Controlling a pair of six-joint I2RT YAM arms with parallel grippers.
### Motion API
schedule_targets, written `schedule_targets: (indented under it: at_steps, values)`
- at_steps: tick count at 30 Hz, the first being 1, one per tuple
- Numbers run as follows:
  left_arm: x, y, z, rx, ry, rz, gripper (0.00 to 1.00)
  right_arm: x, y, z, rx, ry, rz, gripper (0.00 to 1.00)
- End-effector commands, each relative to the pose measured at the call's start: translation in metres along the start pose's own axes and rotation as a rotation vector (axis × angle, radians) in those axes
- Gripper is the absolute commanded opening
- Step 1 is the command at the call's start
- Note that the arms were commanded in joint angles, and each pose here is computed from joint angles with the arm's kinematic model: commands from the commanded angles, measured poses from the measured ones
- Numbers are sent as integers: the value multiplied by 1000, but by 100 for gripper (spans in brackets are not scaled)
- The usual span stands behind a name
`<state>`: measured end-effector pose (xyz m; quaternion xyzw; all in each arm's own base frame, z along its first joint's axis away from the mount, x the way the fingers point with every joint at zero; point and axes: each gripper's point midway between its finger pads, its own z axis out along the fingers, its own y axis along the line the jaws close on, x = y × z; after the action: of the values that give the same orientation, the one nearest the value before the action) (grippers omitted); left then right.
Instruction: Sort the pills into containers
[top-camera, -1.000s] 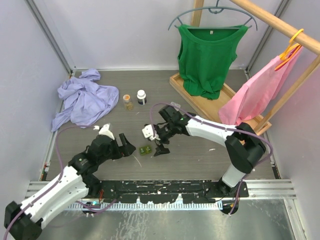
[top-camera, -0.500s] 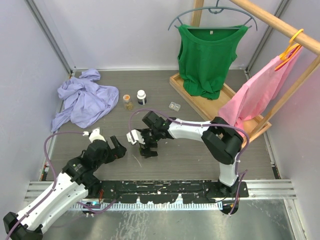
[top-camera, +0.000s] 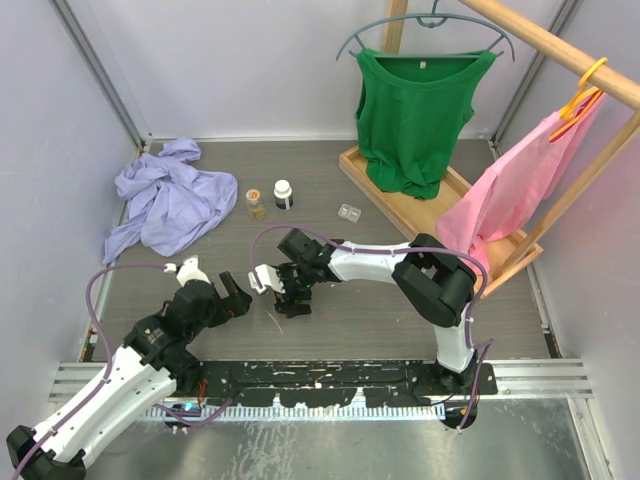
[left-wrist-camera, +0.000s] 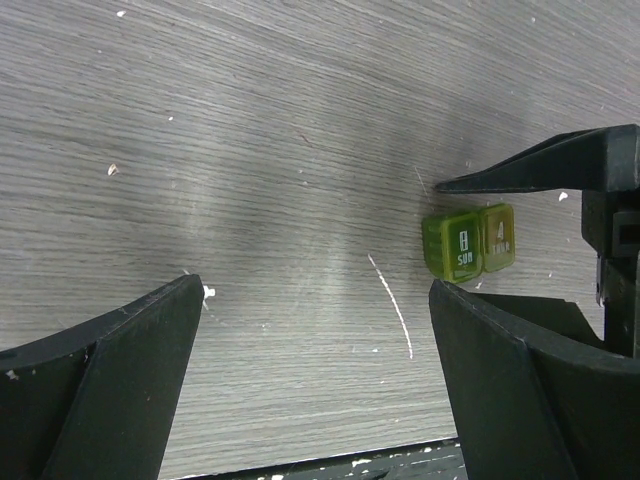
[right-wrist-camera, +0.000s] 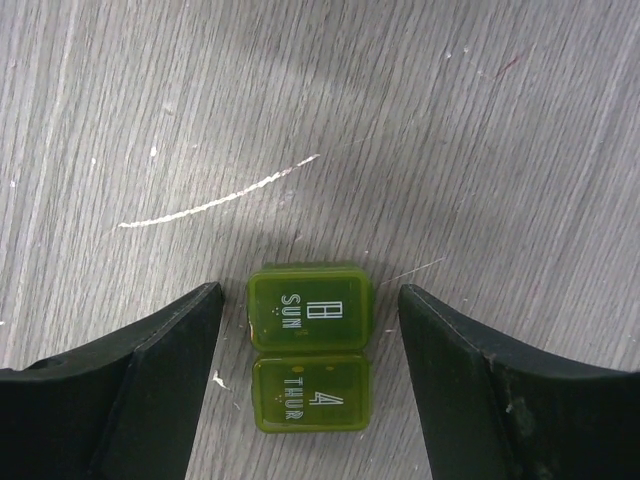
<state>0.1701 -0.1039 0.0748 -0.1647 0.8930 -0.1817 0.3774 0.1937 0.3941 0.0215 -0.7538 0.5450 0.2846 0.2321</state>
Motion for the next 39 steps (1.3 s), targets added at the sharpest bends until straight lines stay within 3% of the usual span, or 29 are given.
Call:
schedule_targets:
  at_steps: [1,9,20,33,39]
  values:
    - [-9,-2,-2,8,-43,-21,98,-24,-17,-3,56,-41,-34,75]
    - [-7,-3,-2,14,-37,-28,98,-26,-18,-4,59,-44,-27,65]
    - [-6,-6,-3,32,-29,-39,98,-32,-15,-8,53,-55,-32,59]
    - [-7,-25,-4,144,-40,-66,98,-58,-10,-37,44,-124,-5,19]
    - [-21,-50,-16,286,-97,-107,98,-64,-7,-61,16,-206,93,13]
